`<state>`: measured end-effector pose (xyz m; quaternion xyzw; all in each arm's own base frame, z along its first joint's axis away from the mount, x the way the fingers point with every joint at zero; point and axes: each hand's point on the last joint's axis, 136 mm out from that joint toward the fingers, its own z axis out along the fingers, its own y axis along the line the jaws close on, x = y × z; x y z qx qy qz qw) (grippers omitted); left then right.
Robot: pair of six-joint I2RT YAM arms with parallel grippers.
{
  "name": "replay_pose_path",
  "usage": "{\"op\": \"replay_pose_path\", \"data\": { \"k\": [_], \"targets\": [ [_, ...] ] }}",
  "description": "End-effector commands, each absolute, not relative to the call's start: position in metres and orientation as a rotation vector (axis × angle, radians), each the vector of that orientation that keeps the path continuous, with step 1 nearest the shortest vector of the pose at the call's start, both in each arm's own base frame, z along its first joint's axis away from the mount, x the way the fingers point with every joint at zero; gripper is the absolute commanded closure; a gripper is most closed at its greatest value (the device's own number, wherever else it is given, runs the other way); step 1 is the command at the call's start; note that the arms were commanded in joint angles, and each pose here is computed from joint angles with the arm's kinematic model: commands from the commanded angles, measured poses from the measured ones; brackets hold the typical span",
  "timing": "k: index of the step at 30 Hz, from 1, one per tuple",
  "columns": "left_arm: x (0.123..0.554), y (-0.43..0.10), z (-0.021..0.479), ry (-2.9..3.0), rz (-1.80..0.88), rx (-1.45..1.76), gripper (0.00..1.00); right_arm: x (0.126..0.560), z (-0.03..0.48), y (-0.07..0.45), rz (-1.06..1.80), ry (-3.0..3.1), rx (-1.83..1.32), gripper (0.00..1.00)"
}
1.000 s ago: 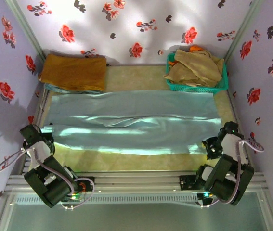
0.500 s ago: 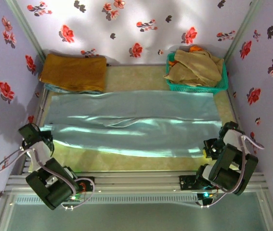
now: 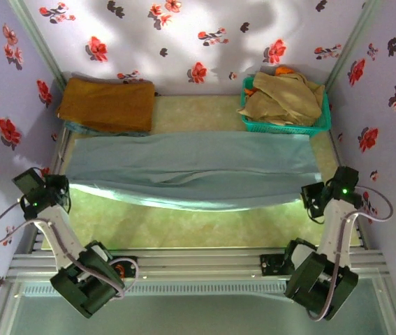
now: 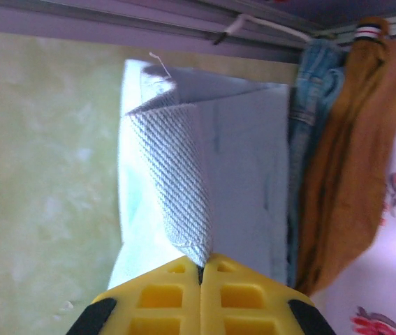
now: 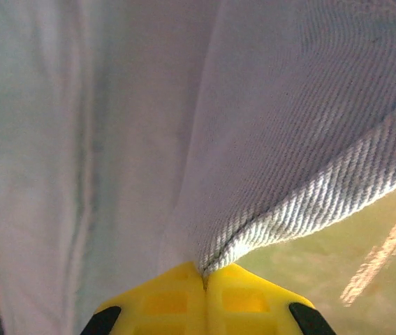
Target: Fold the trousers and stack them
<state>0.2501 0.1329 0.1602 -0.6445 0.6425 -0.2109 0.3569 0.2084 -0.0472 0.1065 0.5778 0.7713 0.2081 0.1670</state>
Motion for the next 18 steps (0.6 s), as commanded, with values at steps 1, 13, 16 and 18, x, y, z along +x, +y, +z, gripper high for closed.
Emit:
{"op": "replay_pose_path", "data": {
  "k": [1,13,16,18],
  "targets": [
    [0.249,0.123,0.208,1.626,-0.593,-1.572,1.00,0.221,0.140,-0.043,0.679,2.116,1.565,1.00],
    [0.223,0.109,0.291,1.509,-0.608,-1.441,1.00,0.232,0.250,-0.026,0.865,1.872,1.281,1.00],
    [0.212,0.105,0.305,1.506,-0.583,-1.426,1.00,0.224,0.274,-0.022,0.849,1.835,1.225,1.00],
    [0.206,0.103,0.318,1.502,-0.563,-1.409,1.00,0.218,0.290,-0.018,0.833,1.828,1.178,1.00]
  ]
}}
